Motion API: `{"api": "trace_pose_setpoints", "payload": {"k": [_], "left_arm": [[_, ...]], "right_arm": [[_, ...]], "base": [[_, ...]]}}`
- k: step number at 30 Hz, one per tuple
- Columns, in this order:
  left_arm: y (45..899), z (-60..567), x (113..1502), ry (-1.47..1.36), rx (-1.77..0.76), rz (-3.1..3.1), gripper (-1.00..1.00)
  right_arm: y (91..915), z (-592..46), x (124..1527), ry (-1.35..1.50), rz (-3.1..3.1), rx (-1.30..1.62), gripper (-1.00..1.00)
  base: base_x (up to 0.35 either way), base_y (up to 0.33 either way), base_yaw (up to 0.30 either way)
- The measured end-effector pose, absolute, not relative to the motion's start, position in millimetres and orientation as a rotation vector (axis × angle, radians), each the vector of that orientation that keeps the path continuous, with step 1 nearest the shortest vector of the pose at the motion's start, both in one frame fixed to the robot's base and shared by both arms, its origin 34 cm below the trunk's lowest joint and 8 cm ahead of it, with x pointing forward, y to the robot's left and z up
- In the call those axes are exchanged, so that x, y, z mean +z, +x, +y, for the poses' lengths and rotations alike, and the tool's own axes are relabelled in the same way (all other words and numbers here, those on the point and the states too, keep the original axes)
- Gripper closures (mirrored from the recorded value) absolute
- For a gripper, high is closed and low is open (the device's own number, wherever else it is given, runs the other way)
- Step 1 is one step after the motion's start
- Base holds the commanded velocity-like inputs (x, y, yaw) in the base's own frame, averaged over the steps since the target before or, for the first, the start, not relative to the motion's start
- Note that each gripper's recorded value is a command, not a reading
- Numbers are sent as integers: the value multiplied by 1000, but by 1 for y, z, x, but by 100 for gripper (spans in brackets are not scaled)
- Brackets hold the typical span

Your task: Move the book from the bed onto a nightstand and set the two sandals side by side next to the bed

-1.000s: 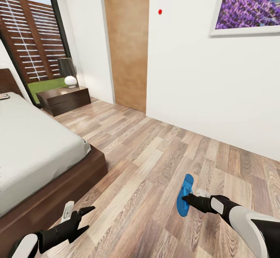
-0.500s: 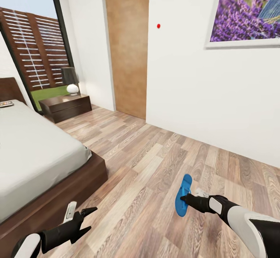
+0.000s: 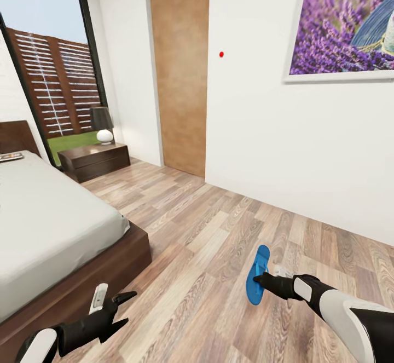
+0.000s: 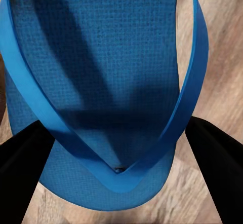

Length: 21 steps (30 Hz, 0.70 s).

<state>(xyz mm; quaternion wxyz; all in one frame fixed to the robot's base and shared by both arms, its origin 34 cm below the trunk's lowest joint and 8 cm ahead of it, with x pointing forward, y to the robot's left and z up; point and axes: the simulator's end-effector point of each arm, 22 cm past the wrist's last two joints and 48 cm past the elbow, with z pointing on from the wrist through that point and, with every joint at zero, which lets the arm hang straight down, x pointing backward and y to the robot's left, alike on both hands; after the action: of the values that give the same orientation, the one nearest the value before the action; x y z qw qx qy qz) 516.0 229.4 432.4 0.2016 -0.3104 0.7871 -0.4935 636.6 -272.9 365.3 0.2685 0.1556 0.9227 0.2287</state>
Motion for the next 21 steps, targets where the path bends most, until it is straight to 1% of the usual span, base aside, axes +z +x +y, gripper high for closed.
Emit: {"api": "trace_pose_setpoints", "payload": {"k": [21], "left_arm": [[518, 229, 444, -851, -1381, 2188, -100]], "right_arm": [[640, -273, 379, 411, 2476, 615, 100]], "base": [[0, 0, 0]]}}
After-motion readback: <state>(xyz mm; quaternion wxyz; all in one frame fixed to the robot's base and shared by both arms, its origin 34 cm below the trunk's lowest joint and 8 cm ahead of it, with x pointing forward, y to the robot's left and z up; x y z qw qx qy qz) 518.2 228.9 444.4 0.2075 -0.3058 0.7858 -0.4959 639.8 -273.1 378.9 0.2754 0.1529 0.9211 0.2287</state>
